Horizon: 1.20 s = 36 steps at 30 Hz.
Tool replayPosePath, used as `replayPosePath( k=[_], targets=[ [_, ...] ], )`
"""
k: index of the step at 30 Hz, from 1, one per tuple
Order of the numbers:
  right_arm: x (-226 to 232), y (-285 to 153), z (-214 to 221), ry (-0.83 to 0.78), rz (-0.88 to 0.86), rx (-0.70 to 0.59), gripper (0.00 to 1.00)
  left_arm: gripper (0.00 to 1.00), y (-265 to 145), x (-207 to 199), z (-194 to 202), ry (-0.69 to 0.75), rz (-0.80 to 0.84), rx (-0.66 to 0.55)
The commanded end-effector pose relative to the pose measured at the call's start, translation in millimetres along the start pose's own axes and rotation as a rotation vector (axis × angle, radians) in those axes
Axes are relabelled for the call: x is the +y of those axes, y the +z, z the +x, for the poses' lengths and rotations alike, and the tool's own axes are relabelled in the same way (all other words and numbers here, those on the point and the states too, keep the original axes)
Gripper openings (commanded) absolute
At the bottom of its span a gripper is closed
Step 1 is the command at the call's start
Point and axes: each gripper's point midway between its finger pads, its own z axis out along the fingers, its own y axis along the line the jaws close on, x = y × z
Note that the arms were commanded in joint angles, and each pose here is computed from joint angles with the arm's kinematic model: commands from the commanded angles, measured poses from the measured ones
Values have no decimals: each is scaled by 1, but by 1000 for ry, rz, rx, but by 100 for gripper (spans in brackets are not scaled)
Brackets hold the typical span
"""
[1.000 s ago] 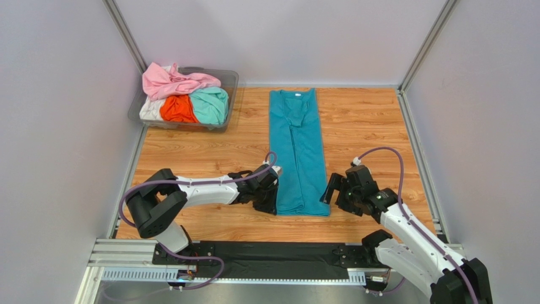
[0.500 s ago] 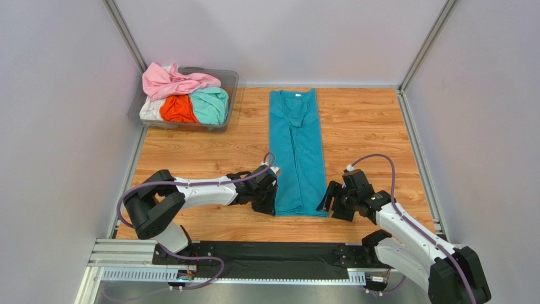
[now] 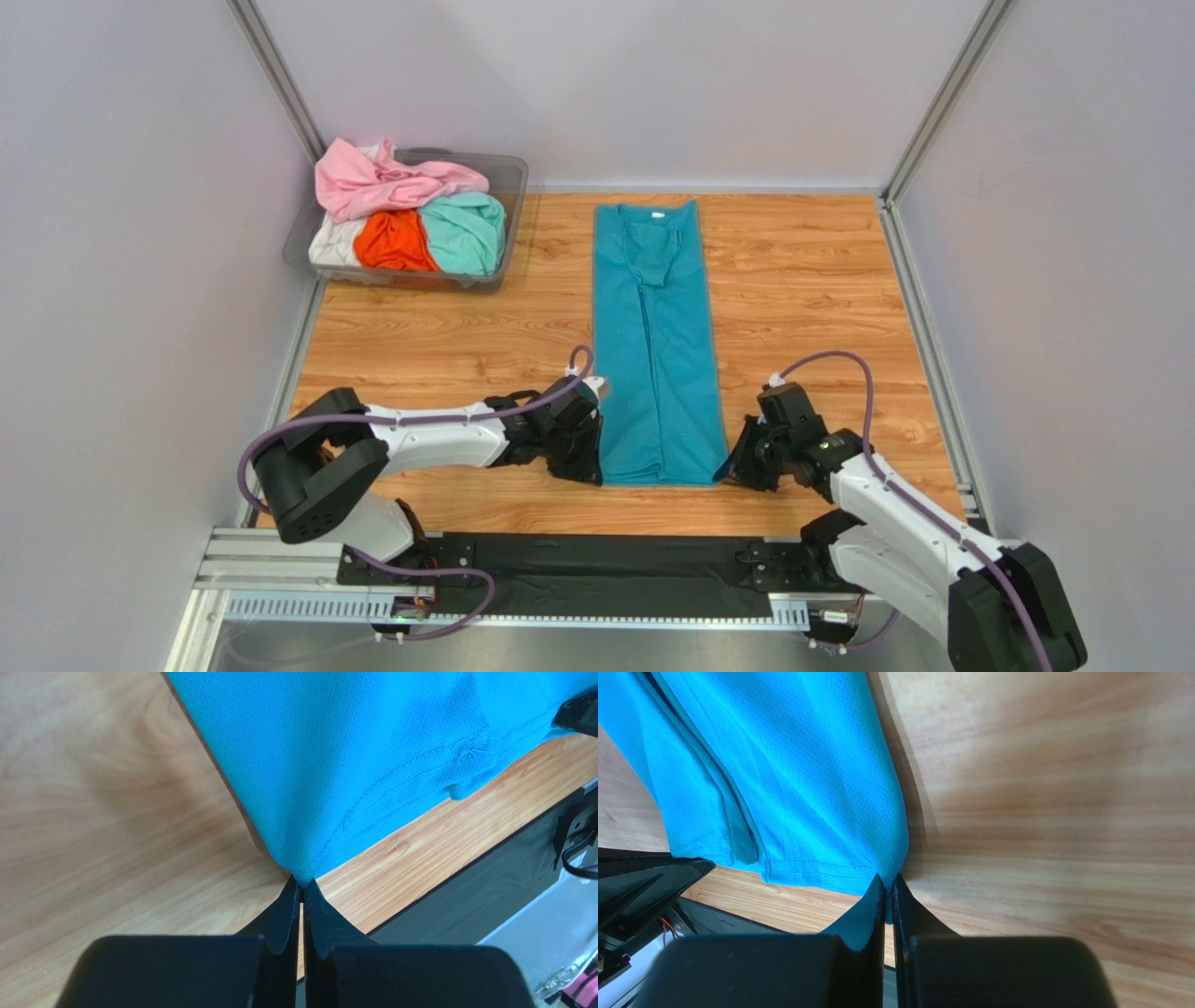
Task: Fold and stack the t-shirts
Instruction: Fold the tshirt
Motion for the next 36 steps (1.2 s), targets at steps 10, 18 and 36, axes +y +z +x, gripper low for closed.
replayPosePath(
  k=[10, 18, 36],
  targets=[
    [10, -26, 44, 7, -95, 99, 0, 0, -34, -10, 35, 24, 43, -7],
    [54, -62, 15, -67, -203, -39, 0, 0, -72, -14, 15, 51, 37, -131],
    [123, -93, -96, -254, -97, -357, 0, 0, -101, -24, -96, 85, -50, -326]
  ],
)
